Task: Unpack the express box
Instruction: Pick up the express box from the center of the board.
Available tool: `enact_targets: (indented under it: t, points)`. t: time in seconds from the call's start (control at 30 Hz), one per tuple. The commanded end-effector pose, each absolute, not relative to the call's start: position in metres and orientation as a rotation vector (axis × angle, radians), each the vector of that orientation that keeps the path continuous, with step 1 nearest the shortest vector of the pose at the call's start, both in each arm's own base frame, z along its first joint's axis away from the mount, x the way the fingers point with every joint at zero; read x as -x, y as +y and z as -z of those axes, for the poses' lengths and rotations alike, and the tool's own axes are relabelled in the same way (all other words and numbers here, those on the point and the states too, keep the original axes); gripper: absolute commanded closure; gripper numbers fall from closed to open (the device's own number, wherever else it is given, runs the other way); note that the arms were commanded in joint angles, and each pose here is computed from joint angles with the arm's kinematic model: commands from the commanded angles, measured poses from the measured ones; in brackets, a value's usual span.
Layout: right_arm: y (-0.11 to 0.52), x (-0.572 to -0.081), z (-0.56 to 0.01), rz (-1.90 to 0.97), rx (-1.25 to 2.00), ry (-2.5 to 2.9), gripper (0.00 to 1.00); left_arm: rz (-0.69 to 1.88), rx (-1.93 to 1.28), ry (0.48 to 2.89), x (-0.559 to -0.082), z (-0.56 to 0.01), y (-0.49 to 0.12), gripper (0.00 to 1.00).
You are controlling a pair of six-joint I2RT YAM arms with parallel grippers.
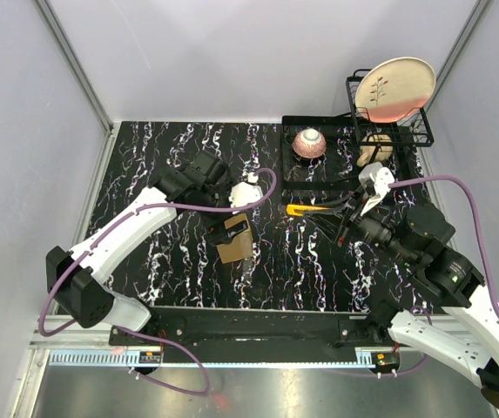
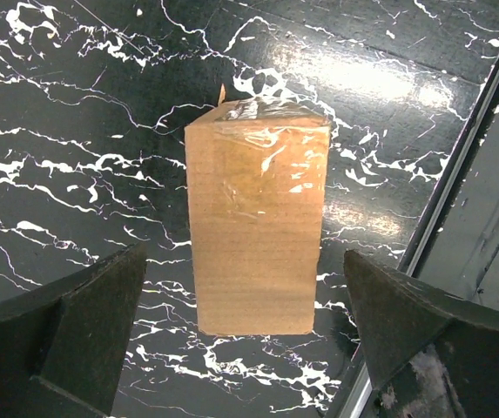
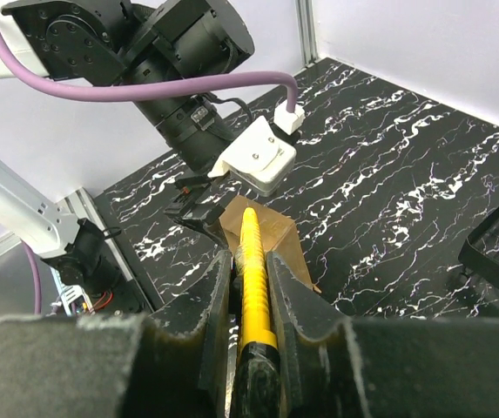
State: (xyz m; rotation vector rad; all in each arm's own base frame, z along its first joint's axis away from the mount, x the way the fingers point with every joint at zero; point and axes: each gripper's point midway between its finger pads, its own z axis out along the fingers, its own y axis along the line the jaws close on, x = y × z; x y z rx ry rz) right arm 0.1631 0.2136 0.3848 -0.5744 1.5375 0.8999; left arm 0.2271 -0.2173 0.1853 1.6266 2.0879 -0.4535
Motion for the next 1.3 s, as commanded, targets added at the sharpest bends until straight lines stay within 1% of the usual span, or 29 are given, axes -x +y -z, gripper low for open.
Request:
enact_targets:
  t: [0.0, 0.63, 0.73, 0.77, 0.87, 0.93, 1.07, 1.1, 1.27]
  points:
    - [0.209, -0.164, -0.39, -0.891, 0.549, 1.526, 1.0, 0.461, -1.631, 2.036, -0.238, -0.184, -0.221, 0.01]
    - [0.204, -0.162, -0.389, -0.882, 0.532, 1.534, 1.0, 0.599, -1.701, 2.076, -0.237, -0.137, -0.23, 0.01]
    - [0.203, -0.162, -0.387, -0.878, 0.529, 1.539, 1.0, 0.622, -1.711, 2.094, -0.234, -0.13, -0.228, 0.12]
    - [0.202, -0.162, -0.386, -0.877, 0.528, 1.543, 1.0, 0.628, -1.709, 2.092, -0.233, -0.13, -0.227, 0.19]
    - [0.202, -0.162, -0.382, -0.873, 0.525, 1.552, 1.0, 0.634, -1.705, 2.099, -0.232, -0.128, -0.224, 0.24]
    - [0.202, -0.163, -0.381, -0.871, 0.524, 1.554, 1.0, 0.634, -1.702, 2.104, -0.231, -0.129, -0.222, 0.25]
    - [0.203, -0.164, -0.379, -0.87, 0.527, 1.561, 1.0, 0.634, -1.694, 2.083, -0.228, -0.137, -0.22, 0.24]
    - [0.203, -0.164, -0.379, -0.87, 0.527, 1.561, 1.0, 0.632, -1.692, 2.084, -0.228, -0.137, -0.22, 0.17]
    - [0.204, -0.164, -0.379, -0.873, 0.526, 1.564, 1.0, 0.63, -1.688, 2.097, -0.224, -0.134, -0.216, 0.16]
